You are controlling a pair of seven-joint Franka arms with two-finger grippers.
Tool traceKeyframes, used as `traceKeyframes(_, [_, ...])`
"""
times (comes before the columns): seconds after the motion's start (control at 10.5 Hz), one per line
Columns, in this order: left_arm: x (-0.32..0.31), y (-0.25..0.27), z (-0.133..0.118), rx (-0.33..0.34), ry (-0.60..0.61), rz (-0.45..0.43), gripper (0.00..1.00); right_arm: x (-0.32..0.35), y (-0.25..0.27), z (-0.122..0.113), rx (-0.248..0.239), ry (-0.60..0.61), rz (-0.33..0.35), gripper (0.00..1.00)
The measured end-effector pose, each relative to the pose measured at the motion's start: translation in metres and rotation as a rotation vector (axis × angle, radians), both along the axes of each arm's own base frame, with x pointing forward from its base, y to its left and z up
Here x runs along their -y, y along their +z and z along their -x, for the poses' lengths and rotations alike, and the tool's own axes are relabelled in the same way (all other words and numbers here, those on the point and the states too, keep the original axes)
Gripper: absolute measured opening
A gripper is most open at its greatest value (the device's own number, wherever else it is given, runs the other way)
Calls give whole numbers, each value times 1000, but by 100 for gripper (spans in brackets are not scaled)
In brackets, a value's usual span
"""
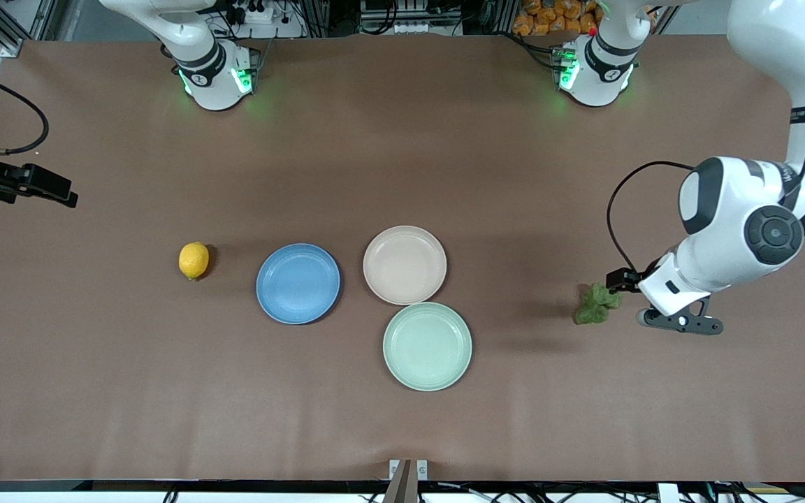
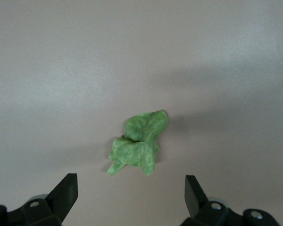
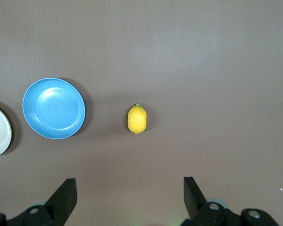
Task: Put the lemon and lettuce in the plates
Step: 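Close the left gripper on the lettuce leaf and lift it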
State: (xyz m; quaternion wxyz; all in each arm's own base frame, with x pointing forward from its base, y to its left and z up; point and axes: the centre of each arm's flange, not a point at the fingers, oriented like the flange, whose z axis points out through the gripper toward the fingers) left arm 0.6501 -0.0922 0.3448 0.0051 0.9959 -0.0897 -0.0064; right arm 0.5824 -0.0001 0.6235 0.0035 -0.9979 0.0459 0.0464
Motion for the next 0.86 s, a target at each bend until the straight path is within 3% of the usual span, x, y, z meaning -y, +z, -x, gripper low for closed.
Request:
traceKeyframes(0.48, [17,-58,25,-36,-92,-65,100,1,-1,0,-1,-2,0,100])
traceKeyframes(0.86, [25,-119,29,-64,-154,-96,100,4,0,-3,15,-6,1,100])
